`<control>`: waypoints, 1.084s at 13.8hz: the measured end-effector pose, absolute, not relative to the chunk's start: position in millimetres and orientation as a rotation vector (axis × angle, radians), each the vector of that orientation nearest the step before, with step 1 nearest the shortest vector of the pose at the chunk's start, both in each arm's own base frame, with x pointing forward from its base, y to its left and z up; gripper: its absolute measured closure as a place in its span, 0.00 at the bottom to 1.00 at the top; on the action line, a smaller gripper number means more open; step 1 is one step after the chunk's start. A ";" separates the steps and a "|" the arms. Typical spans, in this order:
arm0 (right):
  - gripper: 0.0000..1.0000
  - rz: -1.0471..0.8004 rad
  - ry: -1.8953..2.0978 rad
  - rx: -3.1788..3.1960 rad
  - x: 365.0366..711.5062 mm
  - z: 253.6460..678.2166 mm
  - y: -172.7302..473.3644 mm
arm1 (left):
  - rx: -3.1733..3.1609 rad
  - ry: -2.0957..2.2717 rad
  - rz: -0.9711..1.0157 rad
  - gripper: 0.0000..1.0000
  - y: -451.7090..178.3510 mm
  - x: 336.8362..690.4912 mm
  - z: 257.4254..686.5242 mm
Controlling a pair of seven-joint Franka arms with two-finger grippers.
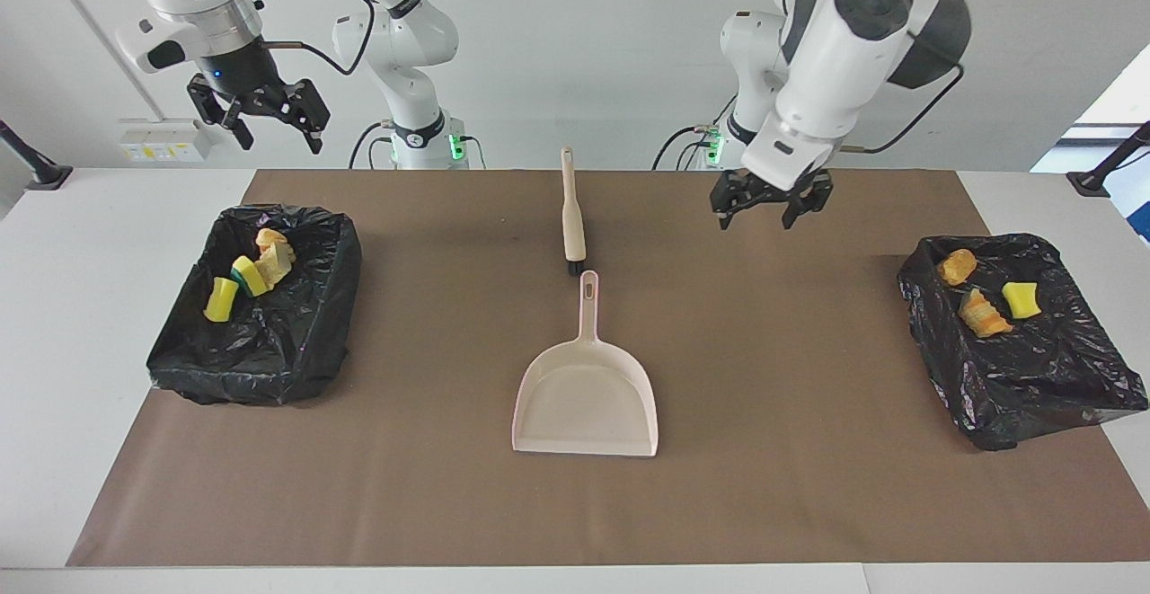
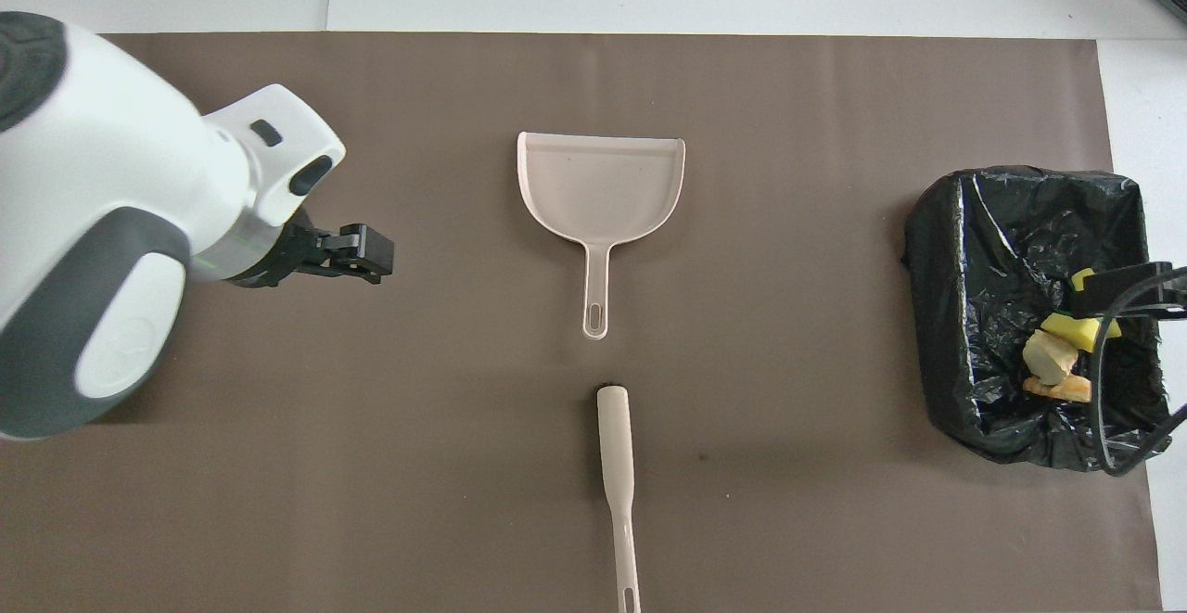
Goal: Sweep and dump trash in bin
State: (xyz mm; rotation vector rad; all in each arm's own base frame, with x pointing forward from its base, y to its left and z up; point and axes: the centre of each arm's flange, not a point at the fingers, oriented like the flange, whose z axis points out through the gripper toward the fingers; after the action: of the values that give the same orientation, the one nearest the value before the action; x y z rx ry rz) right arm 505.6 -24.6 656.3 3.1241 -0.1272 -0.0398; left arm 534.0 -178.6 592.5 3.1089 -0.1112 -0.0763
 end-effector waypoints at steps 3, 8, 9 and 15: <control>0.00 -0.040 -0.127 3.124 505.6 656.3 -24.6 | 3.111 -0.189 -0.012 0.00 -105.0 525.6 633.0; 0.00 -0.040 -0.125 3.124 505.6 656.3 -23.8 | 3.107 -0.237 -0.036 0.00 -36.6 512.1 679.8; 0.00 -0.040 -0.123 3.124 505.7 656.3 -23.1 | 3.107 -0.235 -0.048 0.00 -34.5 511.4 682.2; 0.00 -0.040 -0.119 3.124 505.7 656.3 -21.6 | 3.131 -0.294 -0.077 0.00 -28.3 515.5 677.6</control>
State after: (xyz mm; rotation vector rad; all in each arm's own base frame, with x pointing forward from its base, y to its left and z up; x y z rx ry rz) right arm 505.7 -21.6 656.3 3.1238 -0.1186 -0.0396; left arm 515.5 -28.3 677.6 3.1306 -0.2943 -0.0765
